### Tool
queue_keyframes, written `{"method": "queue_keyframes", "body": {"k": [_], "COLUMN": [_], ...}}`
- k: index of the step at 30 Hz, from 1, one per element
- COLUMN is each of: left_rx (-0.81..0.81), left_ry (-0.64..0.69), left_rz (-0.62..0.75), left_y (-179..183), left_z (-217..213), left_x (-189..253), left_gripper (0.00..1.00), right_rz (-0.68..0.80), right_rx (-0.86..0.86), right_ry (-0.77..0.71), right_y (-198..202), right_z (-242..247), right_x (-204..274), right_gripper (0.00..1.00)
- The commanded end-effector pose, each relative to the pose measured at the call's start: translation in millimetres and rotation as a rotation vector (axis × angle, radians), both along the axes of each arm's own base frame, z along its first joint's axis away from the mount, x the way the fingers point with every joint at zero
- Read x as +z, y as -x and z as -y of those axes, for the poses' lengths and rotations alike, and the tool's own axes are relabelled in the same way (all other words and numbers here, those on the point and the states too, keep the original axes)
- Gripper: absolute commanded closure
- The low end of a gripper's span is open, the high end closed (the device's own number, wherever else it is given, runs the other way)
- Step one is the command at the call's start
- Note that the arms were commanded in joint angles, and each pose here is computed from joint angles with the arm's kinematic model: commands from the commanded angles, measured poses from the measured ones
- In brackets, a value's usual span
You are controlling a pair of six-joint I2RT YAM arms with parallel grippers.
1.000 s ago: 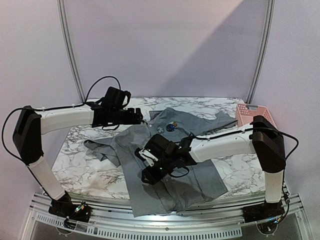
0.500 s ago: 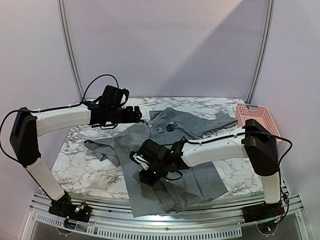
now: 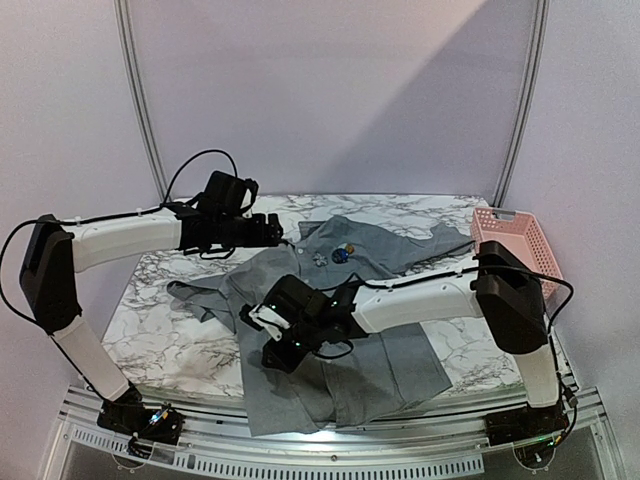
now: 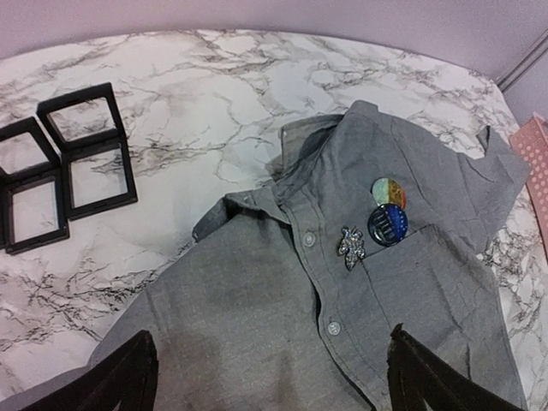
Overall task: Remove the brooch from the garment
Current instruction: Adjust the crumpled clothing at the center of the board.
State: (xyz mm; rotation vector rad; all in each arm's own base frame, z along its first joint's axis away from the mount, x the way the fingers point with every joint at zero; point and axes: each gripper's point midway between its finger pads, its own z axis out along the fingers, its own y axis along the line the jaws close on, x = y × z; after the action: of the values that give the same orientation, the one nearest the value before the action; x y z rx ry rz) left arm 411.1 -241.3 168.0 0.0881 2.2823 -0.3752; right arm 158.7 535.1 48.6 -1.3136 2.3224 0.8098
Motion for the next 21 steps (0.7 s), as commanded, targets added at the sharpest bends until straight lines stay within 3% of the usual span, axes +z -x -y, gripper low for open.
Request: {"method": "queue_keyframes", "body": {"k": [1, 8, 14, 21], "left_rx": [0.015, 0.011, -0.008, -0.007], "left_ry": [-0.022, -0.07, -0.082, -0.05], "left_rz": [0.004, 0.012, 0.004, -0.028], "left_y": [-1, 0, 5, 5], "left_z": [-10, -18, -18, -11], "left_x": [4, 13, 8, -8], "left_gripper": [0.07, 0.07, 0.06, 0.06], "right_rz": [-0.006, 0.039, 0.117, 0.236], "right_rx": [0.111, 0.165, 0.126, -0.148], "right_ry": [-0.104, -0.197, -0.322, -0.344], "right_y": [10, 8, -6, -73], "right_z": [-33, -55, -48, 21], "right_x": [12, 42, 111, 156], "right_gripper": [0.8, 0.76, 0.43, 0.33]}}
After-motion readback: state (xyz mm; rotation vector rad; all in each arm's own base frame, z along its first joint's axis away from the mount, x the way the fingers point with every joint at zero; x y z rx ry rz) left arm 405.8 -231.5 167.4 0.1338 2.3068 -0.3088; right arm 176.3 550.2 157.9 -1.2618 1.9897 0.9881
